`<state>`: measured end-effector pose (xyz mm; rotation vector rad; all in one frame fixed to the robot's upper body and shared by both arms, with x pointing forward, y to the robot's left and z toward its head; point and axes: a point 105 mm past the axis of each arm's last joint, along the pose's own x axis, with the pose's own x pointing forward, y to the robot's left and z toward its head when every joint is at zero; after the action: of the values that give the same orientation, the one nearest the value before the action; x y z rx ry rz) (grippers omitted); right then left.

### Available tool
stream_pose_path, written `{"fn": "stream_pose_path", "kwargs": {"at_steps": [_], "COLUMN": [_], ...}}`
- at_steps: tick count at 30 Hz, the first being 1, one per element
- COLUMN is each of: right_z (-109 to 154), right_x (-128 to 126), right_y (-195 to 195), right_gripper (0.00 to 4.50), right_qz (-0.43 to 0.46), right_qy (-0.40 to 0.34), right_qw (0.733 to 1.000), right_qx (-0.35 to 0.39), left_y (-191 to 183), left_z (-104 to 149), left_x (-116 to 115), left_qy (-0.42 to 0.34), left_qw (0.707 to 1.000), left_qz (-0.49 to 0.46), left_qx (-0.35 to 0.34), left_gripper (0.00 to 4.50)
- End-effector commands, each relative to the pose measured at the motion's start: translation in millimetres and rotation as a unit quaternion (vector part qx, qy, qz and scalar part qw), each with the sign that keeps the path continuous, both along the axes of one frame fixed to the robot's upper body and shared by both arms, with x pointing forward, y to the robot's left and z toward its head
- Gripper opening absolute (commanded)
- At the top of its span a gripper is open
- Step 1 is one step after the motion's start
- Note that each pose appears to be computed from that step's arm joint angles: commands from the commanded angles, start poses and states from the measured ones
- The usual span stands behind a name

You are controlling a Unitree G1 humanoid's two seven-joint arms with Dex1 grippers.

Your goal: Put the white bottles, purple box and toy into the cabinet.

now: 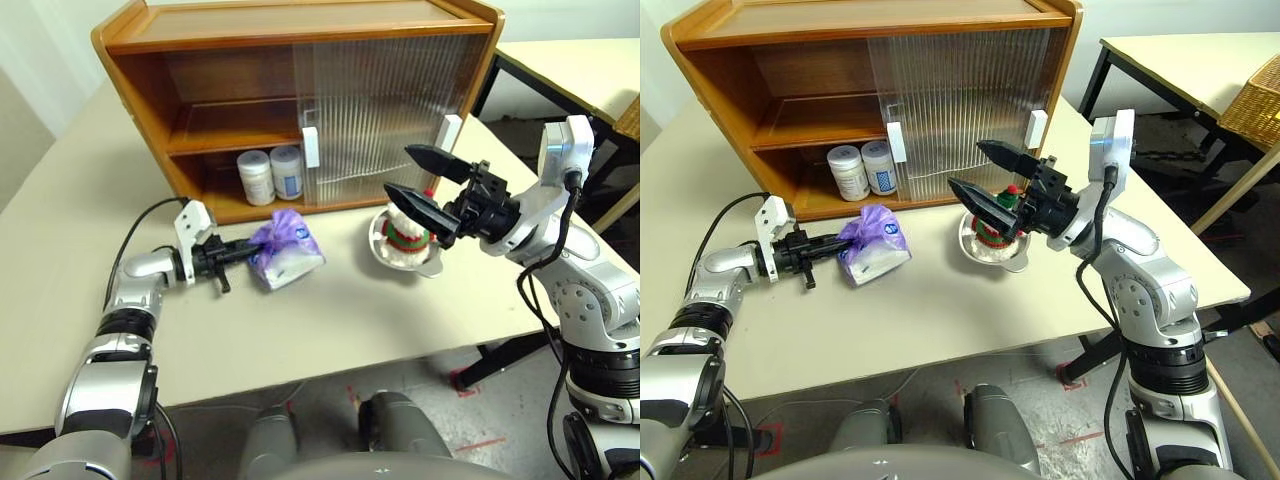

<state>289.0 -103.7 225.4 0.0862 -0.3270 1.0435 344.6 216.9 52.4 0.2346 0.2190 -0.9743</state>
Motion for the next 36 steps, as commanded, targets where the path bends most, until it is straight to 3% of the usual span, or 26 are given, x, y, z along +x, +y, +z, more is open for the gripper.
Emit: {"fn": "stream_pose_path", "kwargs": {"at_steps": [1,11,16,19,25,36], "right_z": [1.9,-1.5,-2.2,-2.2,-2.4,-5.0], "right_x": [0.0,2.1,3.6,4.8,6.1,4.0], "right_y": [0.9,4.2,6.9,7.4,8.2,6.8], "right_gripper": [4.50,4.50,4.50,4.50,4.50,4.50], "right_qz": [0.003,0.007,0.012,0.014,0.016,0.009], "right_qy": [-0.006,-0.003,-0.002,-0.003,-0.004,-0.002], "right_qw": [1.000,1.000,1.000,1.000,1.000,1.000], "right_qx": [-0.002,0.002,0.005,0.007,0.007,0.010], "left_y": [3.5,1.5,9.8,17.4,16.8,9.8], "left_z": [11.9,92.3,131.2,151.6,167.6,173.1], "left_x": [1.5,6.2,18.5,35.8,49.9,68.5], "left_qy": [0.003,-0.041,-0.074,-0.105,-0.126,-0.146], "left_qw": [1.000,0.995,0.992,0.981,0.961,0.910], "left_qz": [0.001,-0.018,0.029,0.111,0.193,0.358], "left_qx": [-0.018,-0.085,-0.099,-0.116,-0.153,-0.150], "left_gripper": [0.02,0.02,0.02,0.02,0.02,0.02]}}
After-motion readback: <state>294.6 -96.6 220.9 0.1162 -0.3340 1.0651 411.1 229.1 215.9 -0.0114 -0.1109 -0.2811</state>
